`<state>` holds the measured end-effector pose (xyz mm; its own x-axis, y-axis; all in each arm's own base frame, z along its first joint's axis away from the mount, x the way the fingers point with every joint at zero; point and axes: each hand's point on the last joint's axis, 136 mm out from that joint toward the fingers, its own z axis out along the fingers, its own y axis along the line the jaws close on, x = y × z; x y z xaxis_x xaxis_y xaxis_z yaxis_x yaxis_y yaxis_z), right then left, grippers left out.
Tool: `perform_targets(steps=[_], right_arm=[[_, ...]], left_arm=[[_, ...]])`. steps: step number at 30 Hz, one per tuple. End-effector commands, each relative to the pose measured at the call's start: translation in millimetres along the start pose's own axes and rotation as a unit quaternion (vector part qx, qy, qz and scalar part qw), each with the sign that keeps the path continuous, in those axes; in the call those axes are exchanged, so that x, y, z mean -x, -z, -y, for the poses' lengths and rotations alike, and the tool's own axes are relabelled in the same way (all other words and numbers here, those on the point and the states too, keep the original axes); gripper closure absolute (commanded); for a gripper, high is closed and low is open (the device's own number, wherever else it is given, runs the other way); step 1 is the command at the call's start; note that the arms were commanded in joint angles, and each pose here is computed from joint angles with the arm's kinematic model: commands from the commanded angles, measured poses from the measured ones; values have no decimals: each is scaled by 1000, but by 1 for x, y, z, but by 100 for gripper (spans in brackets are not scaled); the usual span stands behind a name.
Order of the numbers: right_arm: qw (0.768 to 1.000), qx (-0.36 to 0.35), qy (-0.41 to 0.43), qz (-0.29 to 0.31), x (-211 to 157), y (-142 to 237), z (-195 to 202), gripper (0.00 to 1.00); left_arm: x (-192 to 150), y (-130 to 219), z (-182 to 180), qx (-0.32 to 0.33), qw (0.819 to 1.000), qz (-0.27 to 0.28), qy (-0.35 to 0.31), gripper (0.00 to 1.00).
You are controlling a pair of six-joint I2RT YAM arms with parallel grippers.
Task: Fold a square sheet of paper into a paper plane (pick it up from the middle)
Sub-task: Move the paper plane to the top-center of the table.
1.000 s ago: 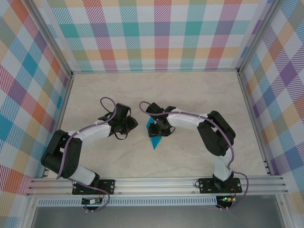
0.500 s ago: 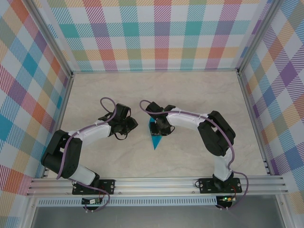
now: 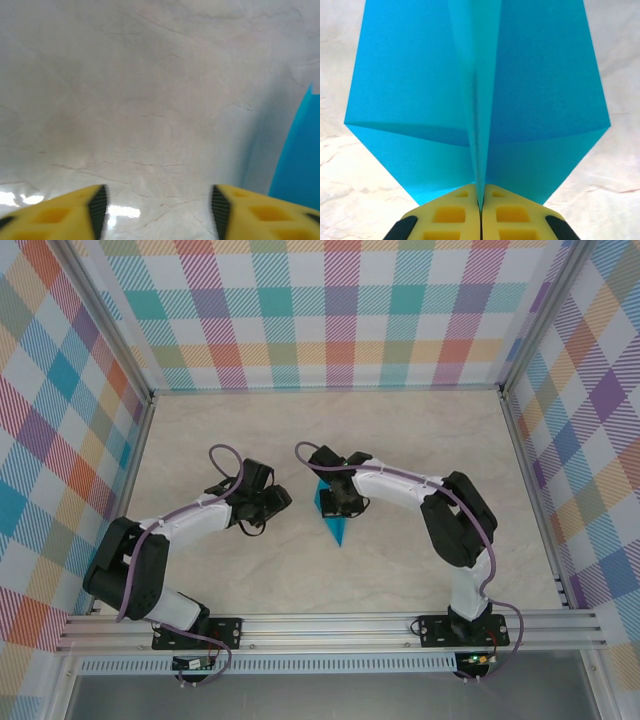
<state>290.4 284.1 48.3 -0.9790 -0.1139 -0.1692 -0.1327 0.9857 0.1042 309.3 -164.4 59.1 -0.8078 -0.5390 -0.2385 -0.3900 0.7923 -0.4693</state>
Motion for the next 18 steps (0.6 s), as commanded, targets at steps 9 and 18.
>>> perform_targets(steps=[9, 18], right_arm=[[1000, -18, -7, -15, 26, -12, 30, 81], [999, -21, -29, -22, 29, -22, 32, 80]], left_arm=[[10, 14, -19, 50, 998, 22, -8, 9], [12, 15, -22, 62, 998, 25, -11, 1]])
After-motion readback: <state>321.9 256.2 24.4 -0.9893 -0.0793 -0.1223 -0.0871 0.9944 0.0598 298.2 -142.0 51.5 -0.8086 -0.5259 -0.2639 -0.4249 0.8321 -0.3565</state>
